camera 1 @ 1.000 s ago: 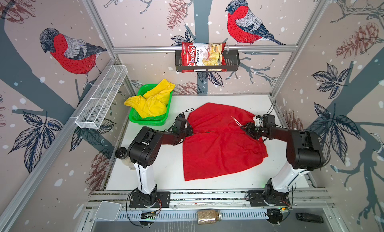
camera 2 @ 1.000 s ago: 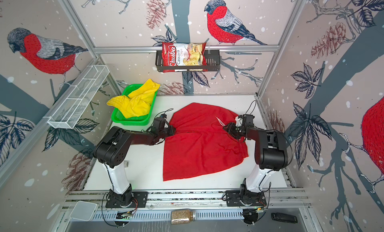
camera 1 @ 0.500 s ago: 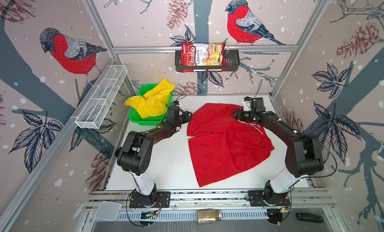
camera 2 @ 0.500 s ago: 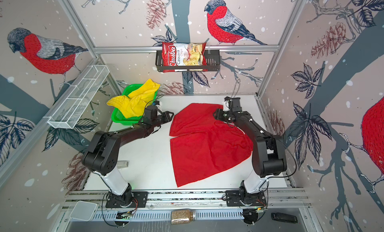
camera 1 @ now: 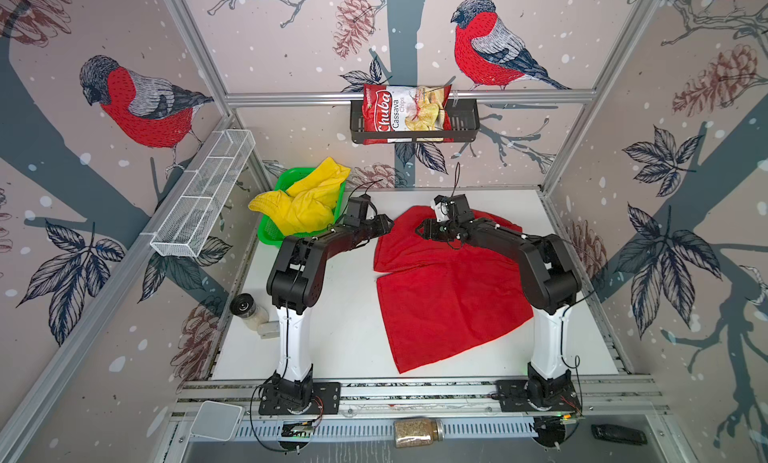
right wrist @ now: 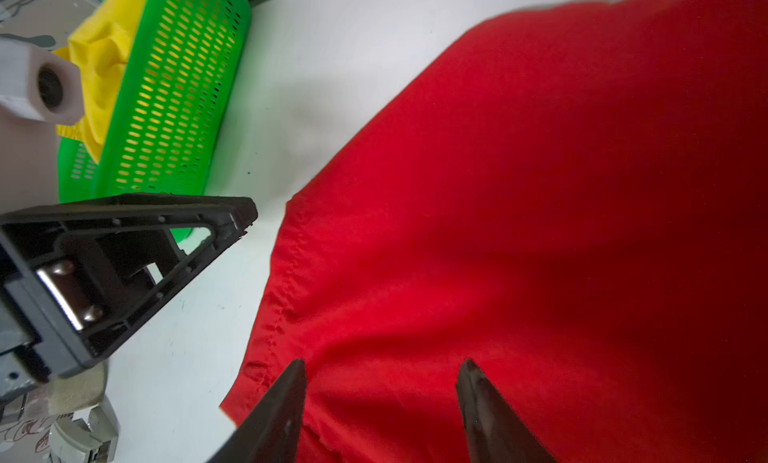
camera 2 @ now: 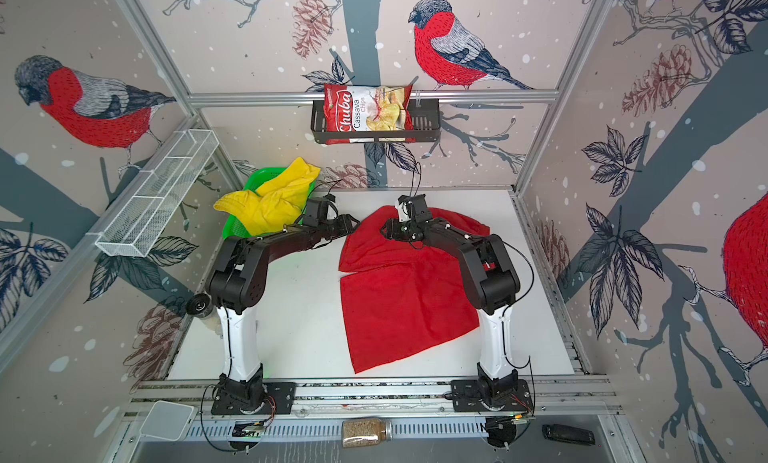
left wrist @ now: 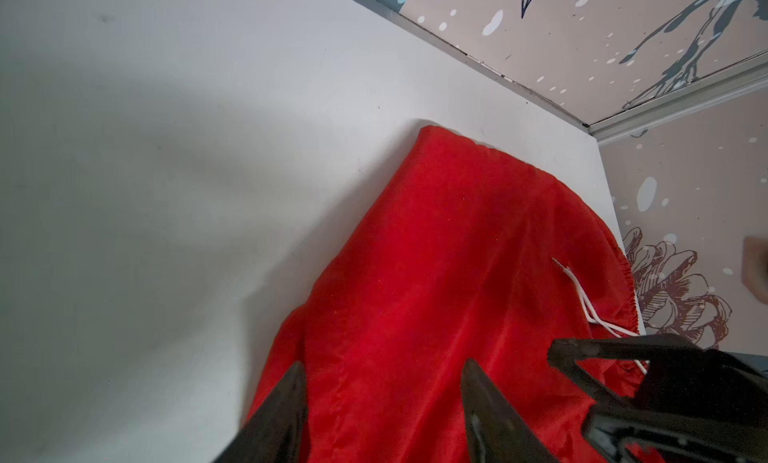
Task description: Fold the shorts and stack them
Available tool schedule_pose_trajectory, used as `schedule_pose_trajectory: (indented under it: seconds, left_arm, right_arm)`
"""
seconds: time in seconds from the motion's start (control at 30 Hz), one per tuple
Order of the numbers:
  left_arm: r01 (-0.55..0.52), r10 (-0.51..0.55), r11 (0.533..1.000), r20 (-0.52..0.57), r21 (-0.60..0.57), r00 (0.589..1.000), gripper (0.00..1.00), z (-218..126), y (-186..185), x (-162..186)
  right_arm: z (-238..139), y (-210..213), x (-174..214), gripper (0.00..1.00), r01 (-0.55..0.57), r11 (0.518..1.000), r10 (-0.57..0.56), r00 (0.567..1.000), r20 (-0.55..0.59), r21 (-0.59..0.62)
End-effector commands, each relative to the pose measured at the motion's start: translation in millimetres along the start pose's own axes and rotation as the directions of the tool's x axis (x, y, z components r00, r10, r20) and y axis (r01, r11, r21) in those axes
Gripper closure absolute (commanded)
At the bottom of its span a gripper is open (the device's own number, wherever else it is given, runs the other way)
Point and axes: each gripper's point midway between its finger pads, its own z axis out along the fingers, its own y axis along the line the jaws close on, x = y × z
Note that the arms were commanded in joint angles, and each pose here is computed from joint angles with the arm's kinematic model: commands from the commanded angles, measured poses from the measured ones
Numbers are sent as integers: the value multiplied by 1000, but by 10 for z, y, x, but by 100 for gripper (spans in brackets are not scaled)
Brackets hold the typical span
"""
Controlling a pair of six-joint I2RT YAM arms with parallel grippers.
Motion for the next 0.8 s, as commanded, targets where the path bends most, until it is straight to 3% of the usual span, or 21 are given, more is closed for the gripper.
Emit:
schedule_pose_trajectory:
  seconds: [0.0, 0.17, 0.33, 0.47, 0.6, 0.77]
  left_arm:
    - [5, -5, 1000, -26, 3, 1000, 39, 86, 40, 7]
    - [14, -15, 999, -32, -31, 999, 29, 251, 167, -19]
    - [7, -8, 1000, -56, -10, 998, 27, 439, 206, -24]
    - [37, -19, 986, -114, 161, 993, 29, 588, -21, 53]
    - [18, -2, 947, -51, 319, 999, 30, 438, -361, -23]
    - [-79, 80, 852, 22, 517, 997, 31, 155, -930, 8]
  right_arm:
    - [141, 38, 7, 40, -12, 999, 12, 1000, -12, -31]
    - [305, -106, 177, 41, -46, 999, 45, 997, -66, -16]
    - [370, -182, 281, 41, -60, 998, 58, 994, -93, -10]
    - [413, -268, 316, 42, -98, 995, 96, 989, -111, -19]
    - [451, -406, 357, 42, -145, 989, 143, 982, -123, -10]
    - [471, -421, 365, 42, -167, 986, 162, 979, -127, -28]
